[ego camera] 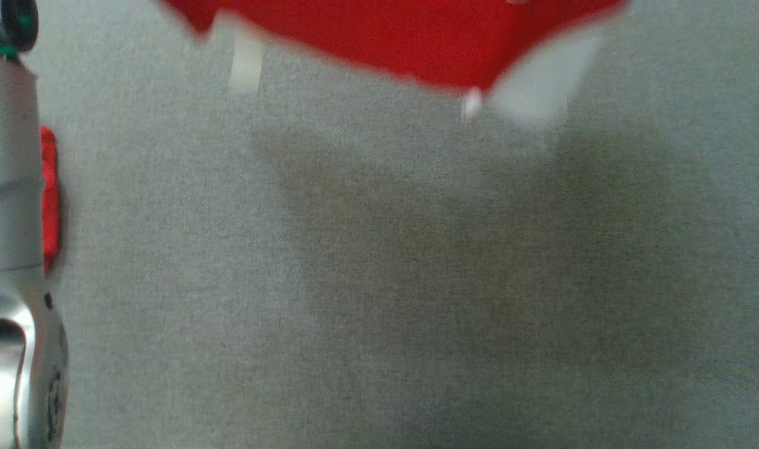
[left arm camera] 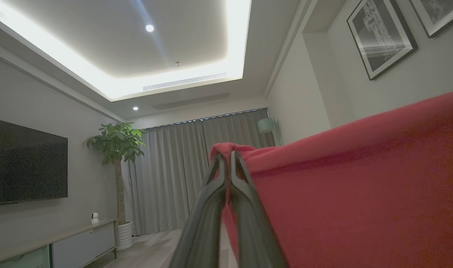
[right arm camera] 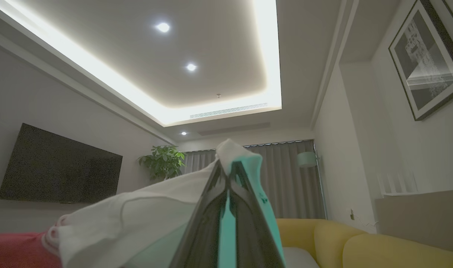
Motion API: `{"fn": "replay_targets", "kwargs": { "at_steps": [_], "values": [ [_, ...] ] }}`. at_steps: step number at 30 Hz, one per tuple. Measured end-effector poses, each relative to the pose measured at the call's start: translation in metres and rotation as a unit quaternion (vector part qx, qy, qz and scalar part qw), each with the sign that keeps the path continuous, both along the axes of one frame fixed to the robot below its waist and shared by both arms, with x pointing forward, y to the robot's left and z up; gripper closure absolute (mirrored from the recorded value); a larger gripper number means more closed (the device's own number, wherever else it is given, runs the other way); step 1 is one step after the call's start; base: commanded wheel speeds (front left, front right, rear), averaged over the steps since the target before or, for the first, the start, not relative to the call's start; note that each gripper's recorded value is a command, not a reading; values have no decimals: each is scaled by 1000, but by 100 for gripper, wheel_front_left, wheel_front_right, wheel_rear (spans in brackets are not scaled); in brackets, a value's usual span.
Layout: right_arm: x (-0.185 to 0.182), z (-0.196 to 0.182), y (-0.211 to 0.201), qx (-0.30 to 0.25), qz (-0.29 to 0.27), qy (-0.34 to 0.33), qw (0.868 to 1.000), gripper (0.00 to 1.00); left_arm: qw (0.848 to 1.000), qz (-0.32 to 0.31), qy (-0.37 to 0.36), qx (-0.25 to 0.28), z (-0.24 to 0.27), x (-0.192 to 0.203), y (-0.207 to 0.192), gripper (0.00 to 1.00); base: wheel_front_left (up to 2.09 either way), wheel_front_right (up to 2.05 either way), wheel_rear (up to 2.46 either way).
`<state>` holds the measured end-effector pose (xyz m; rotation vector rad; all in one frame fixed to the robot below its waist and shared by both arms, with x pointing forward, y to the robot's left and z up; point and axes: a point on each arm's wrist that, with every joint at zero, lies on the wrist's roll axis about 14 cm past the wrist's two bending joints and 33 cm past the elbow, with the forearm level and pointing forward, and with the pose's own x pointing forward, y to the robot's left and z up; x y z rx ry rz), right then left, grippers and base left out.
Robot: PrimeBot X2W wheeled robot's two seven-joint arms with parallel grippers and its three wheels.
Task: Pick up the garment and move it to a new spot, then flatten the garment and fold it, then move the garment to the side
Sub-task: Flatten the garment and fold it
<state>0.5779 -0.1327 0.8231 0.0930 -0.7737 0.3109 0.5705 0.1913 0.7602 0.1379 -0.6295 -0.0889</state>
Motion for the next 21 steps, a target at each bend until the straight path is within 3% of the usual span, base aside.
{"fn": "replay_targets", "kwargs": {
  "at_steps": [7,10,12,15,19,21],
  "values": [
    [15,-52,-12,24,-1,66,998,100,998,9,35,-44,-39,-2,14,100,0,0,0],
    [3,-106,-19,31,4,122,992,100,991,13,103,-88,-103,-17,18,100,0,0,0],
    [-13,-155,-27,51,5,178,983,100,978,9,169,-123,-161,-36,14,100,0,0,0],
    [-51,-241,-47,88,-10,279,956,100,947,19,273,-169,-249,-79,11,100,0,0,0],
    [-129,-346,-52,126,-21,410,903,100,900,31,386,-198,-335,-142,2,100,0,0,0],
    [-163,-376,-49,139,-23,454,880,100,887,33,413,-204,-354,-162,-1,100,0,0,0]
  ]
}}
